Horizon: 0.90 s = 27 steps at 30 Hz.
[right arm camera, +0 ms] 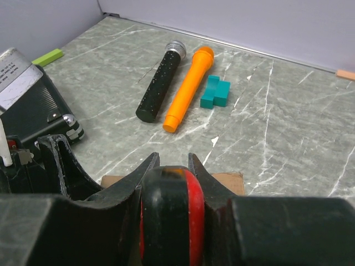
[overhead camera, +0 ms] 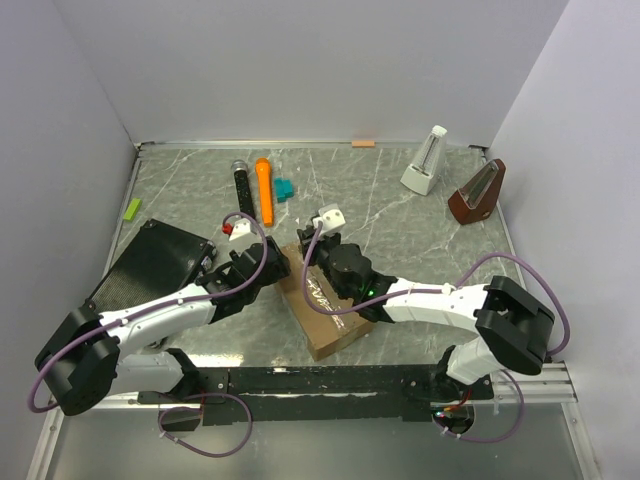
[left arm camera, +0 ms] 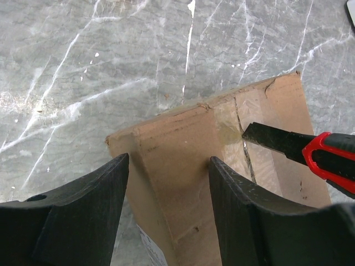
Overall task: Unpack the express box
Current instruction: Cut the express box at the center of the board.
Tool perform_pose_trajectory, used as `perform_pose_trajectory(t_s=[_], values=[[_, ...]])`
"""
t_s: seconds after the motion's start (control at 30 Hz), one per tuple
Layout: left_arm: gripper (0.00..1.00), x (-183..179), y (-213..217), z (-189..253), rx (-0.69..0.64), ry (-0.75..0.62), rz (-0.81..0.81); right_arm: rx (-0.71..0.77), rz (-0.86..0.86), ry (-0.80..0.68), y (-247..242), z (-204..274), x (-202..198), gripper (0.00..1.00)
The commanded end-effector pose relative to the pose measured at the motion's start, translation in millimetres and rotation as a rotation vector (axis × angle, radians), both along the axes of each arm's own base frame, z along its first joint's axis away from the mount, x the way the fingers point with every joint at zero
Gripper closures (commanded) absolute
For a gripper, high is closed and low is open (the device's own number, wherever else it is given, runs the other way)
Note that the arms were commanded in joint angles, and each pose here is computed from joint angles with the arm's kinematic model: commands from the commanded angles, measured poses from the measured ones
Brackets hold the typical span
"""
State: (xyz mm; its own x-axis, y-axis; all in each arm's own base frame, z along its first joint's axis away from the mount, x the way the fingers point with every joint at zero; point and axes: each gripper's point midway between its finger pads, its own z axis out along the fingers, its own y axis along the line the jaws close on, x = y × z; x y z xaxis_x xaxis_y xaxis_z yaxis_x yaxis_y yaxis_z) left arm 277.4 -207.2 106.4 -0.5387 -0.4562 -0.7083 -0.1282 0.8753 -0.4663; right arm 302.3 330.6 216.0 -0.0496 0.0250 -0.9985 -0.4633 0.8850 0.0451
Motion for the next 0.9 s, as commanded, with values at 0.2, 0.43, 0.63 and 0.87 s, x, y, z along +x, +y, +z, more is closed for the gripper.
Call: perform_pose_trajectory(t_s=[0.2, 0.43, 0.63, 0.87], values=[[0.38, -12, 23, -33, 0.126, 0.113, 0.020, -0.063, -0.027, 0.078, -21, -17, -10, 1.00], [0.48, -10, 23, -39, 0.134, 0.143, 0.035, -0.090, -0.013, 0.160, -28, -25, -25, 1.00], [0.57, -7, 23, -40, 0.142, 0.154, 0.050, -0.111, 0.011, 0.203, -28, -31, -35, 1.00], [0.68, -7, 24, -44, 0.158, 0.173, 0.067, -0.149, 0.016, 0.249, -31, -34, -47, 1.00]])
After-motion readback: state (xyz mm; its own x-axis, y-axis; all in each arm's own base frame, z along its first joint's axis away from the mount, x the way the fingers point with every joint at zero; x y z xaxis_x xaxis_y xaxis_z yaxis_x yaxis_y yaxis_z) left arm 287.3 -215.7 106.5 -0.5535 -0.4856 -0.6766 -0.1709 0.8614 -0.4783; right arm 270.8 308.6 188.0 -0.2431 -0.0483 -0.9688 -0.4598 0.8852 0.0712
